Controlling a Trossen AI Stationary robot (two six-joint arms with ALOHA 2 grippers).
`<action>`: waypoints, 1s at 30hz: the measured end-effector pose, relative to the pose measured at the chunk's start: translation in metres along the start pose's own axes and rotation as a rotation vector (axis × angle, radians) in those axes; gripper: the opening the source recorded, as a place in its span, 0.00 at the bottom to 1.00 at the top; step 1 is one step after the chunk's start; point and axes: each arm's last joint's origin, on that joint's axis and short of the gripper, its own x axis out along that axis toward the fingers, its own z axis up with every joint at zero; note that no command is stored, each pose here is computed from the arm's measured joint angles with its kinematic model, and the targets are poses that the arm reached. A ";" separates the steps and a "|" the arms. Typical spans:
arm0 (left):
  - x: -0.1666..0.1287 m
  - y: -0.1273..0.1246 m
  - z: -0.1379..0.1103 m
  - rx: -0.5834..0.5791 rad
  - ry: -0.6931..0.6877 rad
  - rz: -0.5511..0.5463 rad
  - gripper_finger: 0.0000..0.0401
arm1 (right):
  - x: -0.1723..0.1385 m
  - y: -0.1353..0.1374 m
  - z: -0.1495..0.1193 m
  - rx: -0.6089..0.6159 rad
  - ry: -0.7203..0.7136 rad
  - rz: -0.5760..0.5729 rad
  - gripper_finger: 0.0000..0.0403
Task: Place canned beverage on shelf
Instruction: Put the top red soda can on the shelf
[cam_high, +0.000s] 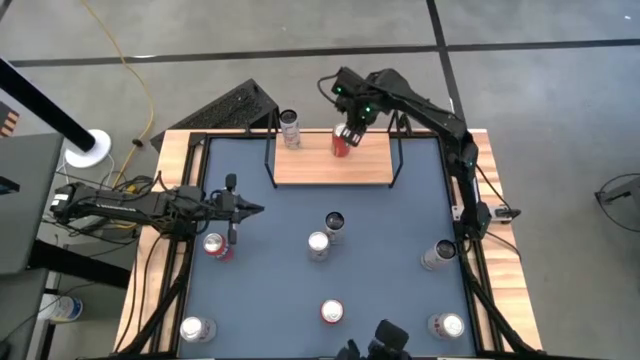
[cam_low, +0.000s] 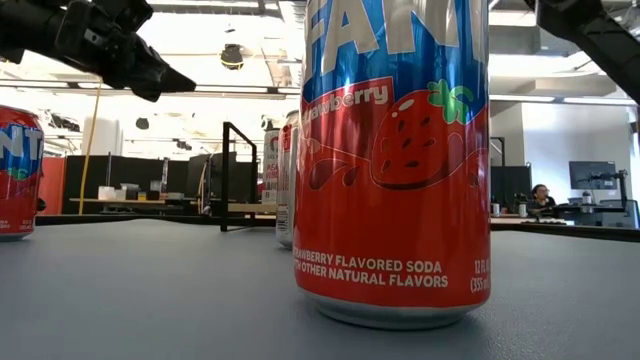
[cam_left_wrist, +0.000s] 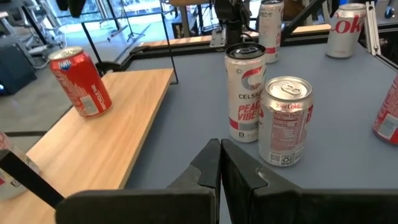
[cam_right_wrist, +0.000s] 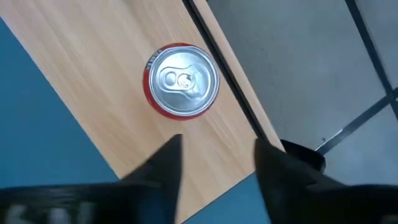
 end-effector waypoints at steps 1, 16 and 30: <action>0.000 0.000 0.000 0.001 0.003 0.000 0.00 | 0.000 0.000 0.000 -0.010 -0.001 0.015 0.31; 0.000 0.001 -0.004 -0.002 0.043 0.031 0.00 | 0.027 -0.009 -0.075 0.055 -0.260 0.039 0.00; 0.000 0.001 -0.004 -0.033 0.044 0.057 0.00 | 0.093 -0.003 -0.087 0.080 -0.317 0.034 0.00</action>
